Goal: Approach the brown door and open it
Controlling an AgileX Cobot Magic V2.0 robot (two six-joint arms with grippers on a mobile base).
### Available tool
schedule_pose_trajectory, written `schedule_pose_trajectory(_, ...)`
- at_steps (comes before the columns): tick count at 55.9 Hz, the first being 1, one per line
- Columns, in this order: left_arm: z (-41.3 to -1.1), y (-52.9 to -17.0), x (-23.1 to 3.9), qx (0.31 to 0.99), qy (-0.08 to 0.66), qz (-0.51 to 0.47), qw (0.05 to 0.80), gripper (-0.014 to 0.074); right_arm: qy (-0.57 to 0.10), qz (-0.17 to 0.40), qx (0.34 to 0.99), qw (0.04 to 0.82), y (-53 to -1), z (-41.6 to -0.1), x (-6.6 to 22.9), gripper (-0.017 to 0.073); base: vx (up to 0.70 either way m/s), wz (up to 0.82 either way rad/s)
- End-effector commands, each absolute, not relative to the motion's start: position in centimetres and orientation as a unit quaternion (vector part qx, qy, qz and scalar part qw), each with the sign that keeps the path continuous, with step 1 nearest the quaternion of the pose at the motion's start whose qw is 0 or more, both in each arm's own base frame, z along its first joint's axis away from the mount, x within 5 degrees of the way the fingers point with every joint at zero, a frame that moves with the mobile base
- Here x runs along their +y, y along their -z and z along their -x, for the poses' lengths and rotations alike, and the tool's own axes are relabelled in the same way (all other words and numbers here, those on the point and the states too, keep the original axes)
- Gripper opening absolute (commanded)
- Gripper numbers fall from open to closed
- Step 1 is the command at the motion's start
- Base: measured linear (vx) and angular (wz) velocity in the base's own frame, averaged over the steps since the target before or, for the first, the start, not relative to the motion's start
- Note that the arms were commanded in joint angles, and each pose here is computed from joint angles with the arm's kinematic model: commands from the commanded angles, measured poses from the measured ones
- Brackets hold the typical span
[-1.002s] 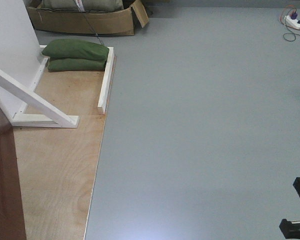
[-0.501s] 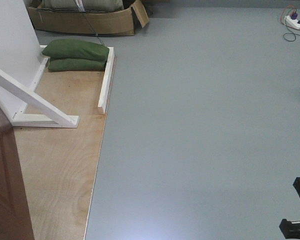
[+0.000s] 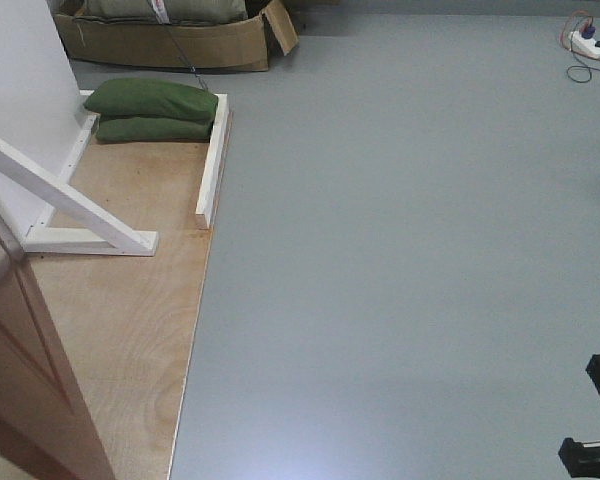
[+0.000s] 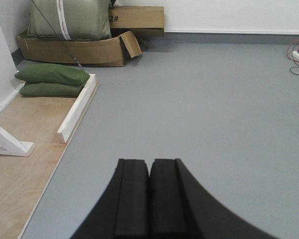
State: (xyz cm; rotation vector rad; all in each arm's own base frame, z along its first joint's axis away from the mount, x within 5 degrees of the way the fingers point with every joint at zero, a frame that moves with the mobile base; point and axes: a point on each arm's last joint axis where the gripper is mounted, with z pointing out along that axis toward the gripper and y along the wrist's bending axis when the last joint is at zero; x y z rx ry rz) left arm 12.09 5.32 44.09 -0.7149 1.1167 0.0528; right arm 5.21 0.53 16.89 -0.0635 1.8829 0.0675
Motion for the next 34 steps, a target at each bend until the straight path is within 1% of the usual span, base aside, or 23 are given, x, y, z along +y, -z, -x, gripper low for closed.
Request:
schedule_pose_trajectory(1, -12.7, -45.1, 4.4, 0.530, -0.005, 0.281, 0.800, -0.0003, -0.024, 0.029, 0.784, 0.619, -17.5, -5.4, 0.5, 0.0000, 0.00, 0.00)
schedule_pose_trajectory(20, -13.4, -45.0, 2.7, 0.566, 0.058, 0.205, 0.797, -0.0003, -0.024, 0.029, 0.784, 0.619, -17.5, -5.4, 0.5, 0.0000, 0.00, 0.00)
schedule_pose_trajectory(30, -13.7, -45.0, 1.2, 0.582, 0.099, 0.157, 0.792, -0.0003, -0.024, 0.029, 0.784, 0.619, -17.5, -5.4, 0.5, 0.0000, 0.00, 0.00)
schedule_pose_trajectory(34, -14.4, -44.7, 0.6, 0.594, 0.113, 0.142, 0.783, -0.0003, -0.024, 0.029, 0.784, 0.619, -17.5, -5.4, 0.5, 0.0000, 0.00, 0.00)
